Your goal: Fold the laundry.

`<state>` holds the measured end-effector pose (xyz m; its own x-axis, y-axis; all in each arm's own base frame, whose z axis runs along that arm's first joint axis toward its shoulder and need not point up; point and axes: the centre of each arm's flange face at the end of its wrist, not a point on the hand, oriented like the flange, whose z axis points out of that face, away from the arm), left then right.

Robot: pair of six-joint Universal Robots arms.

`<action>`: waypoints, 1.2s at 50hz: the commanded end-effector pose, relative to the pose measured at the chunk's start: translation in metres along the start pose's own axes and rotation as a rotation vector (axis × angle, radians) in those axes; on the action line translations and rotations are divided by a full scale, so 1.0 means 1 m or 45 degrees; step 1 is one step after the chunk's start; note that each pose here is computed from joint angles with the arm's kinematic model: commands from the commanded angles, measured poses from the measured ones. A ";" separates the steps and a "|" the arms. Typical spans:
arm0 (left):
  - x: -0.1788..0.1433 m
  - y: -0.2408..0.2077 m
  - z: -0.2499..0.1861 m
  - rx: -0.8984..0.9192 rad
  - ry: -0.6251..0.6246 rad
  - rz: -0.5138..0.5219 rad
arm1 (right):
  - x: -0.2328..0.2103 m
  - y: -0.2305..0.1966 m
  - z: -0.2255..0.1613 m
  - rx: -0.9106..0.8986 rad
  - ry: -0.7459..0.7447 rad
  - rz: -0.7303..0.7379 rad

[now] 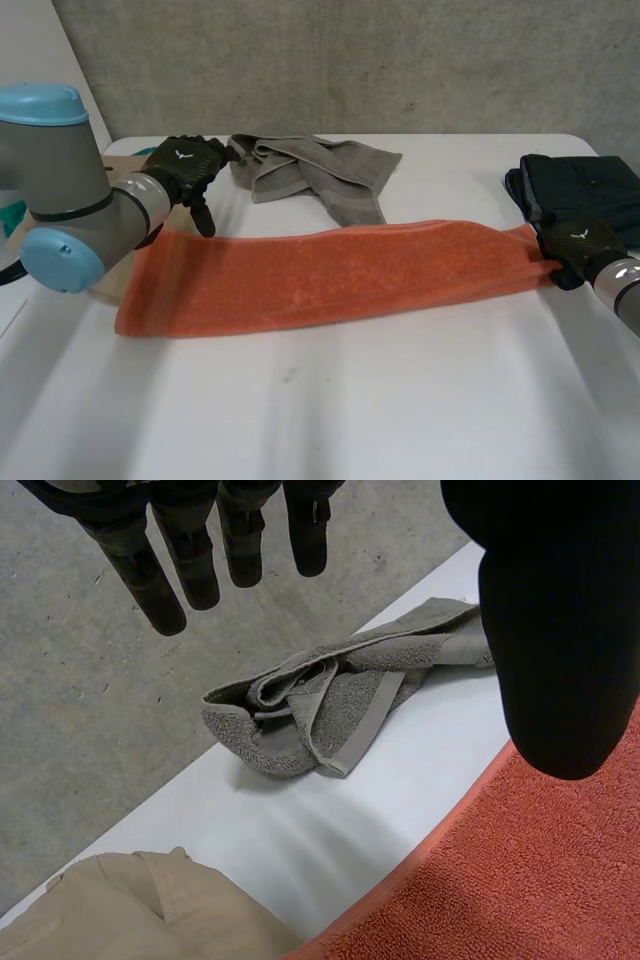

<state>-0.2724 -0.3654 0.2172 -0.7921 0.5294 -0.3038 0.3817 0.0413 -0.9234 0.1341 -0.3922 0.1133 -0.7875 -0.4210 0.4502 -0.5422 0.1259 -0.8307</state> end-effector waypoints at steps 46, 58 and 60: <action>-0.035 -0.030 -0.056 0.045 -0.165 -0.080 | -0.316 -0.130 -0.101 0.999 -0.574 -0.858; 0.020 -0.042 -0.051 0.092 0.010 -0.129 | -0.184 -0.168 -0.105 0.537 -0.355 0.295; 0.036 -0.041 -0.050 0.090 0.063 -0.121 | -0.178 -0.156 -0.103 0.435 -0.361 0.354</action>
<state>-0.2550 -0.3276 0.2667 -0.8524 0.4705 -0.2282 0.2762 0.0346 -0.9605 0.3760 -0.2234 0.1897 -0.5691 -0.6642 0.4847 -0.2978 -0.3830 -0.8744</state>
